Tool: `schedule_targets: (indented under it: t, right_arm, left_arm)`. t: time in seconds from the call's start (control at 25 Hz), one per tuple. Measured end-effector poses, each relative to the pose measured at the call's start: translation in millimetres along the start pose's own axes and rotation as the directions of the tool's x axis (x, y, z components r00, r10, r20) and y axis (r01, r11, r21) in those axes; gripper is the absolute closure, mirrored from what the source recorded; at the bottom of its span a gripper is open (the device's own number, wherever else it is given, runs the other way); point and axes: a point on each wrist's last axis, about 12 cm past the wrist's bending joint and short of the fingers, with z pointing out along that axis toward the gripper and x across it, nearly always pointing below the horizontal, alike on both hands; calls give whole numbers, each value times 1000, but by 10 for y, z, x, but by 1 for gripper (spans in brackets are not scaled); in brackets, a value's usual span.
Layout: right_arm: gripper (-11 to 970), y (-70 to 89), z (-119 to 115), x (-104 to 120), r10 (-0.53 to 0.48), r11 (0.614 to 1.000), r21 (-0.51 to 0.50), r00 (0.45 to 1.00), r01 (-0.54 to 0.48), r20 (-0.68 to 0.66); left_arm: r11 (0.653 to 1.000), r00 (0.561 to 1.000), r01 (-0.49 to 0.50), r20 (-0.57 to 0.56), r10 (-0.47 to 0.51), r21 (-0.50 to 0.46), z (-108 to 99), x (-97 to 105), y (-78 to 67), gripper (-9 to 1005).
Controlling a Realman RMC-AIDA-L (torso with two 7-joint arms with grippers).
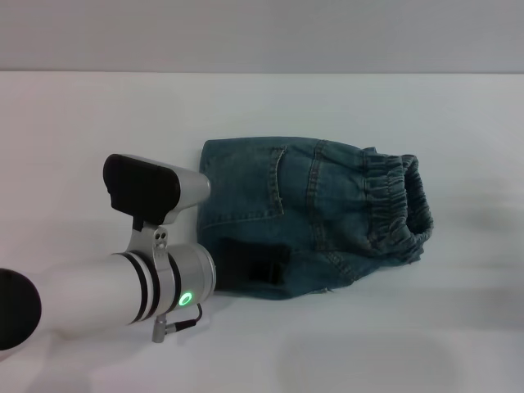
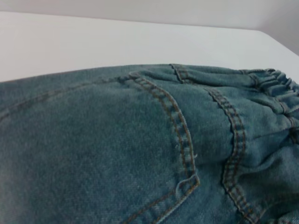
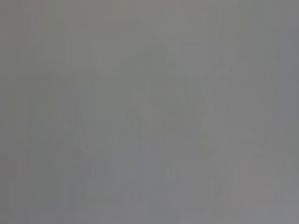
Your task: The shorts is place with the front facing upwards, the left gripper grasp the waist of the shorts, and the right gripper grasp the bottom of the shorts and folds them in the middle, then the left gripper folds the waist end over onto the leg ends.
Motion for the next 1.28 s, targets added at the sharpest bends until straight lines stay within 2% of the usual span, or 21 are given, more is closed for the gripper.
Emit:
schedule_targets:
  t: [0.64,1.12,1.28]
  right_arm:
    - [958,15,-5,18,-1,1000,-9,1000,1,-13]
    - [959,26,3,12,1,1000,-12,1000,-1,-9]
    - [958,24,1,13,1,1000,-11,1000,-1,-10]
  left_arm:
    - [1000,999,-29,26,29,-2,25,-104,-16,987]
    - [999,999,-38,27,39,-23,66,-136,38,983]
    - [999,998,-54,46,54,2,40,-193,-46,982]
